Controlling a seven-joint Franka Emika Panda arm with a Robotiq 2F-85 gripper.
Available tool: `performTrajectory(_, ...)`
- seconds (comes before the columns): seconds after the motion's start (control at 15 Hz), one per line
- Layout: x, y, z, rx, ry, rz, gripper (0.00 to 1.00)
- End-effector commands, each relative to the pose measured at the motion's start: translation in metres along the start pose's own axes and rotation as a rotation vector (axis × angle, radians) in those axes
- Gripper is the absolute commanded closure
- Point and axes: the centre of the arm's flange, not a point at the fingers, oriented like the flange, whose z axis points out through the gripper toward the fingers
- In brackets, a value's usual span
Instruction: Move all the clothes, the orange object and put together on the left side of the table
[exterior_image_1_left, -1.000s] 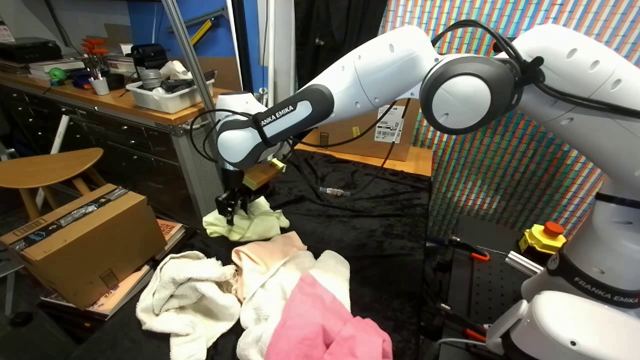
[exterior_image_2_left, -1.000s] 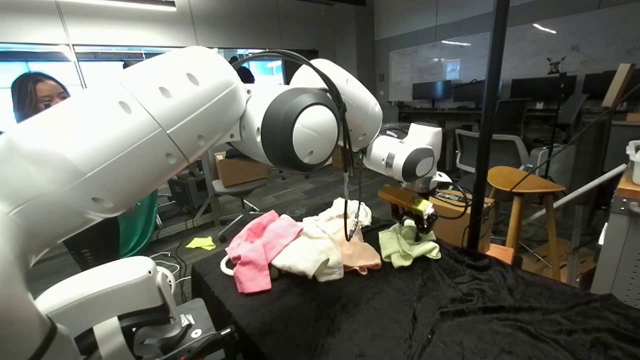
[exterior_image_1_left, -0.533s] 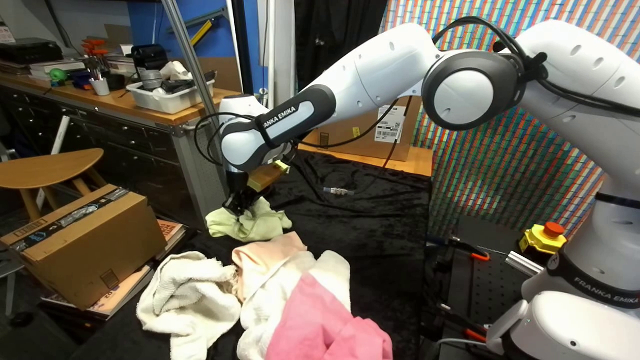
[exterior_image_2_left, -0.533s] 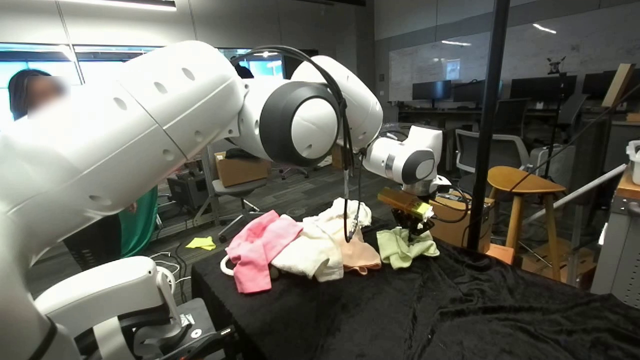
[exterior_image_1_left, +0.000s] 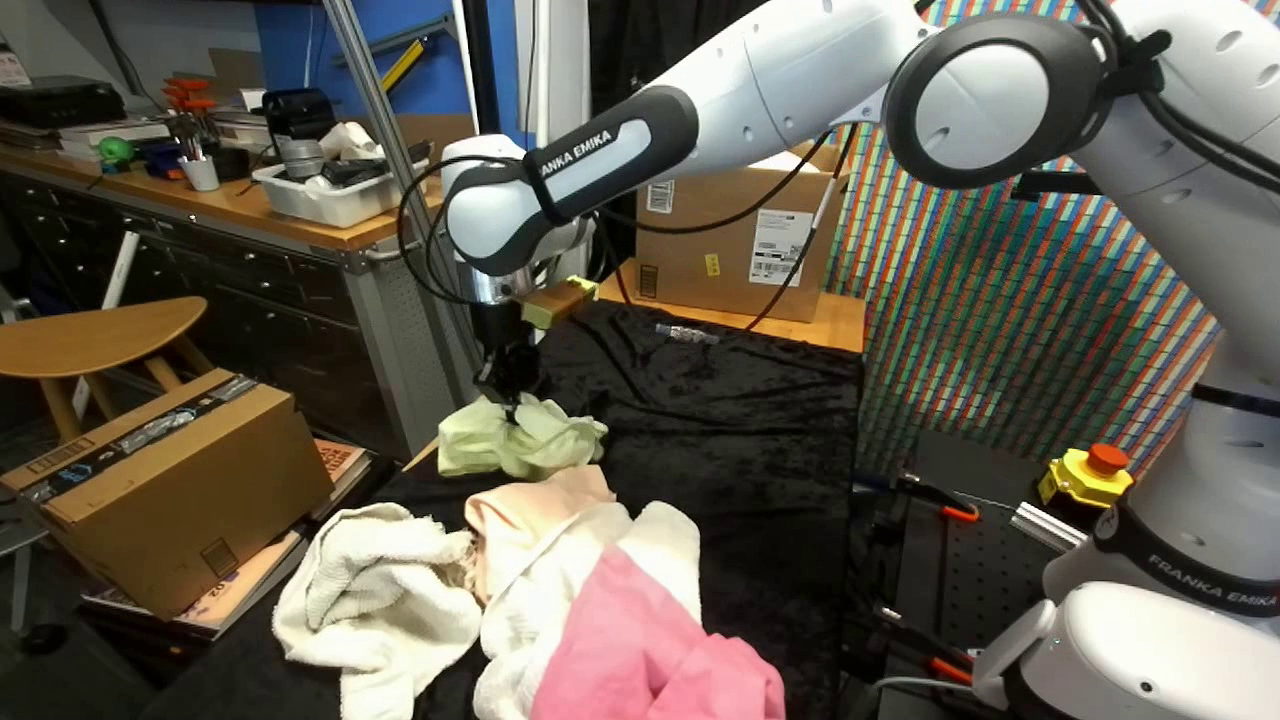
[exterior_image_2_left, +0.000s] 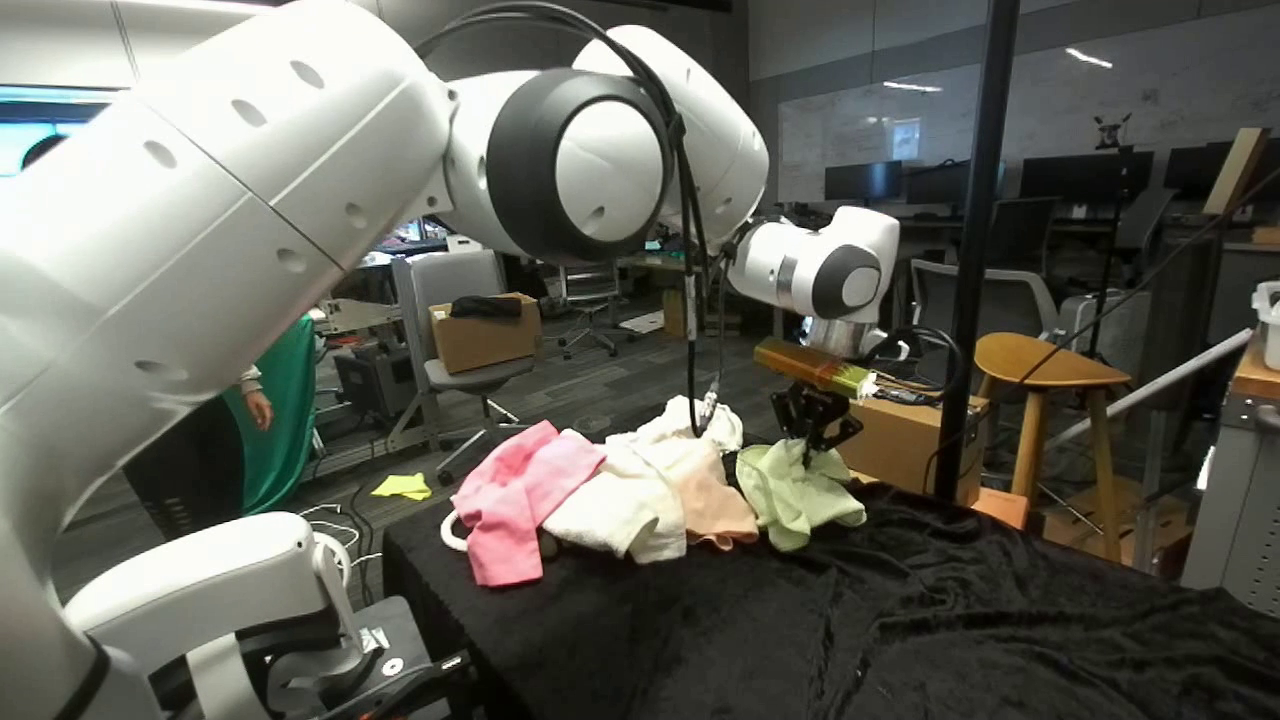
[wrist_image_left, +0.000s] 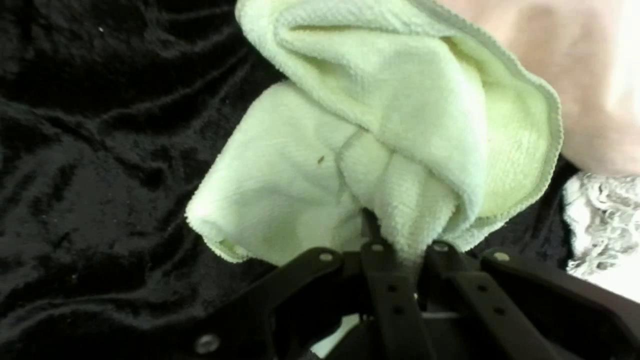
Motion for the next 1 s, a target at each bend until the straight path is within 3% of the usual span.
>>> performTrajectory(0.0,-0.043,-0.013,-0.049,0.035,-0.064,-0.065,0.91)
performTrajectory(0.4,-0.088,-0.046,-0.095,0.11,-0.186,-0.185,0.91)
performTrajectory(0.93,-0.127,-0.097,-0.129,0.287,-0.172,-0.233,0.91)
